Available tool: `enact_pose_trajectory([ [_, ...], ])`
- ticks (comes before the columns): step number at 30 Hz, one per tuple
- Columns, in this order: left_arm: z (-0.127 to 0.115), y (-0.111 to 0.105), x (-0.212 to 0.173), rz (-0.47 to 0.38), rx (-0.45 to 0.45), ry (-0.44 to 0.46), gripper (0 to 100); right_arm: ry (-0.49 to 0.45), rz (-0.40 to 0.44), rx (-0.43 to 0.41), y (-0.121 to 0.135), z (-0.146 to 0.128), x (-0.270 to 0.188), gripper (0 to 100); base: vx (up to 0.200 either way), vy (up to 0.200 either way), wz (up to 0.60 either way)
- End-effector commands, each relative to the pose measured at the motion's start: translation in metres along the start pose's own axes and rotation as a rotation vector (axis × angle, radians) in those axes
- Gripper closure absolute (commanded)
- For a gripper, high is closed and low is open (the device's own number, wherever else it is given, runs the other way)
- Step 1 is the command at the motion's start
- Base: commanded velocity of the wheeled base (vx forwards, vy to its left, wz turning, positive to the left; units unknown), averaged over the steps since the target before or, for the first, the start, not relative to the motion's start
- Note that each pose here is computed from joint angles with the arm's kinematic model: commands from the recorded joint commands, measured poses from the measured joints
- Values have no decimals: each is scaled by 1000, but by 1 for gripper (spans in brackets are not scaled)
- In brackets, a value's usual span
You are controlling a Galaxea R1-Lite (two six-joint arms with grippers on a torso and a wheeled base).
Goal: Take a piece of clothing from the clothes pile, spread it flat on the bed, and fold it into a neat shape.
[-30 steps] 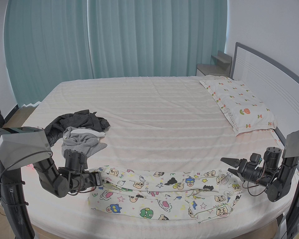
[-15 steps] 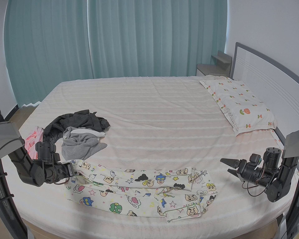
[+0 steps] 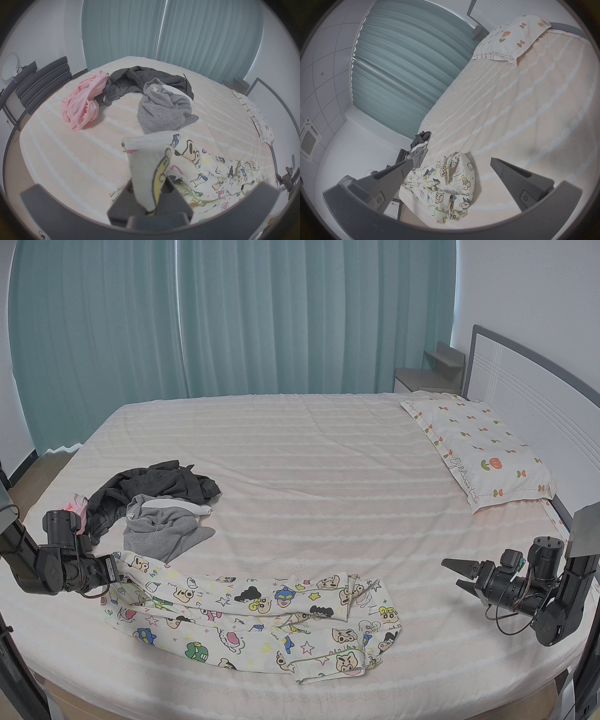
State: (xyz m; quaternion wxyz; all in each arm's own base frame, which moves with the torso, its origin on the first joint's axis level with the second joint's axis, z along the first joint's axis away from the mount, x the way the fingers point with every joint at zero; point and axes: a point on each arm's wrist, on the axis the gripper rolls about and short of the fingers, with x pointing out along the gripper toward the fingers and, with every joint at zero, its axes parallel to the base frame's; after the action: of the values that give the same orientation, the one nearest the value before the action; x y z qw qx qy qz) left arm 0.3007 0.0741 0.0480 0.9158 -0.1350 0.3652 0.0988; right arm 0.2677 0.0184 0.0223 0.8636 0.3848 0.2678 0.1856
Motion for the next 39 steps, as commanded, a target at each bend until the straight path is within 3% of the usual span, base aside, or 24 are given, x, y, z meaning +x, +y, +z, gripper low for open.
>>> enact_pose_trajectory([
  [1, -7, 2, 14, 5, -4, 39, 100, -6, 9, -9, 1, 0, 0, 0, 0, 0, 0],
  [13, -36, 13, 68, 22, -9, 53, 100, 8, 0, -6, 0, -4, 2, 0, 0, 0, 0],
  [14, -39, 14, 71, 23, -10, 62, 0, 8, 0, -6, 0, -4, 2, 0, 0, 0, 0],
  [22, -49, 21, 83, 10, -17, 77, 0, 17, -6, -11, -2, -6, 4, 0, 0, 0, 0],
  [29, -56, 29, 89, -47, 34, 106, 0, 34, -7, -44, -2, -10, 5, 0, 0, 0, 0],
  [39, -51, 28, 102, -55, 34, 90, 0, 33, -9, -44, -2, -10, 6, 0, 0, 0, 0],
])
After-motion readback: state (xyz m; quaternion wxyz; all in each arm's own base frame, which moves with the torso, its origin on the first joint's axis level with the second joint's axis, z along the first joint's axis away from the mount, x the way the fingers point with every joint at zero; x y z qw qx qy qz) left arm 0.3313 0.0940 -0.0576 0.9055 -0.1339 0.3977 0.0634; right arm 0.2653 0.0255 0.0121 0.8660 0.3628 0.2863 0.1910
